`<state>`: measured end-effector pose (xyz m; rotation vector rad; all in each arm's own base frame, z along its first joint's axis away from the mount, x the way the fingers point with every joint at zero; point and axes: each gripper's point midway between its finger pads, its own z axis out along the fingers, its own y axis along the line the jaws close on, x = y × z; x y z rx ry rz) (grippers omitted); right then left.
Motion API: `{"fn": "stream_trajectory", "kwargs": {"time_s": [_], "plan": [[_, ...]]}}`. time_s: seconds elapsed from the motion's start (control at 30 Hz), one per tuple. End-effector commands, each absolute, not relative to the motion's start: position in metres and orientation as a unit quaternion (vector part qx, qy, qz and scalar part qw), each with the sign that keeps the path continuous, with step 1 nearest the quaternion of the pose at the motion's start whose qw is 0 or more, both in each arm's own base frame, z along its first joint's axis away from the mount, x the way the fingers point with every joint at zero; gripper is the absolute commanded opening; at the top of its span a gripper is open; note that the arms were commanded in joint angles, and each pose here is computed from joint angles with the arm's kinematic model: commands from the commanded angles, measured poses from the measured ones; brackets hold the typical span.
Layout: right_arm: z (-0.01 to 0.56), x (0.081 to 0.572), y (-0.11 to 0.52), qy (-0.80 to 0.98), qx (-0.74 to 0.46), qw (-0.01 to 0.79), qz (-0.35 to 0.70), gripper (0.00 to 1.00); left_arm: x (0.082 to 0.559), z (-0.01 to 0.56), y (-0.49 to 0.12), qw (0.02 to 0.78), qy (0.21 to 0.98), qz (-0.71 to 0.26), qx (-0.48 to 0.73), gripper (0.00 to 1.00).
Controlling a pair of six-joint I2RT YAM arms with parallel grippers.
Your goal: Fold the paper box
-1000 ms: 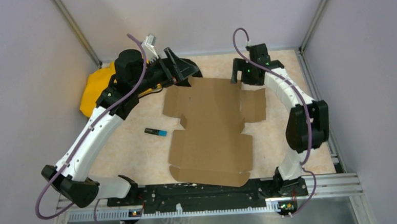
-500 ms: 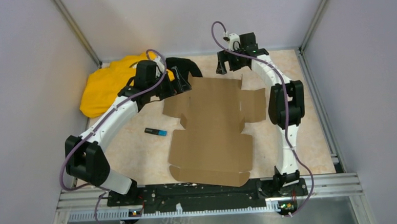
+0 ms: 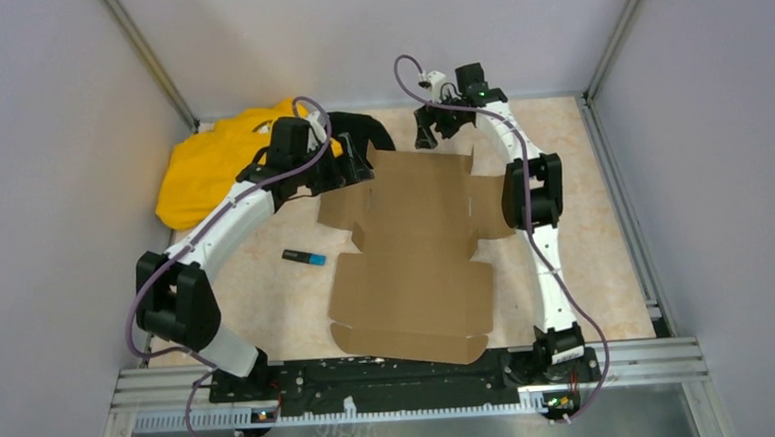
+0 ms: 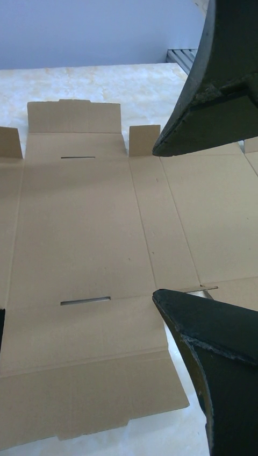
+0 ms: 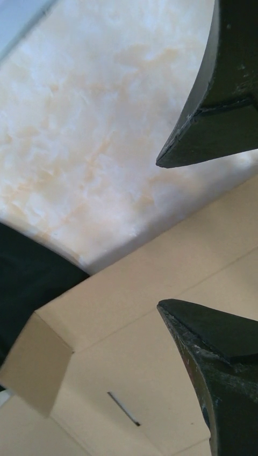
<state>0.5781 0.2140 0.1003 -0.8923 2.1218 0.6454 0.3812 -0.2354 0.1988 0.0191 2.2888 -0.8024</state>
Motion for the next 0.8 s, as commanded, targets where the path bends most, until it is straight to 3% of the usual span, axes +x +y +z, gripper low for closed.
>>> {"fn": "stream_trajectory", "kwargs": {"time_s": [0.0, 0.77], "plan": [[0.099, 0.569, 0.217, 0.810, -0.376, 0.354, 0.278, 0.90, 0.383, 0.194, -0.239, 0.340, 0.885, -0.317, 0.019, 0.99], [0.044, 0.544, 0.203, 0.834, -0.391, 0.274, 0.278, 0.86, 0.385, 0.185, -0.253, 0.317, 0.883, -0.345, 0.030, 0.99]]}}
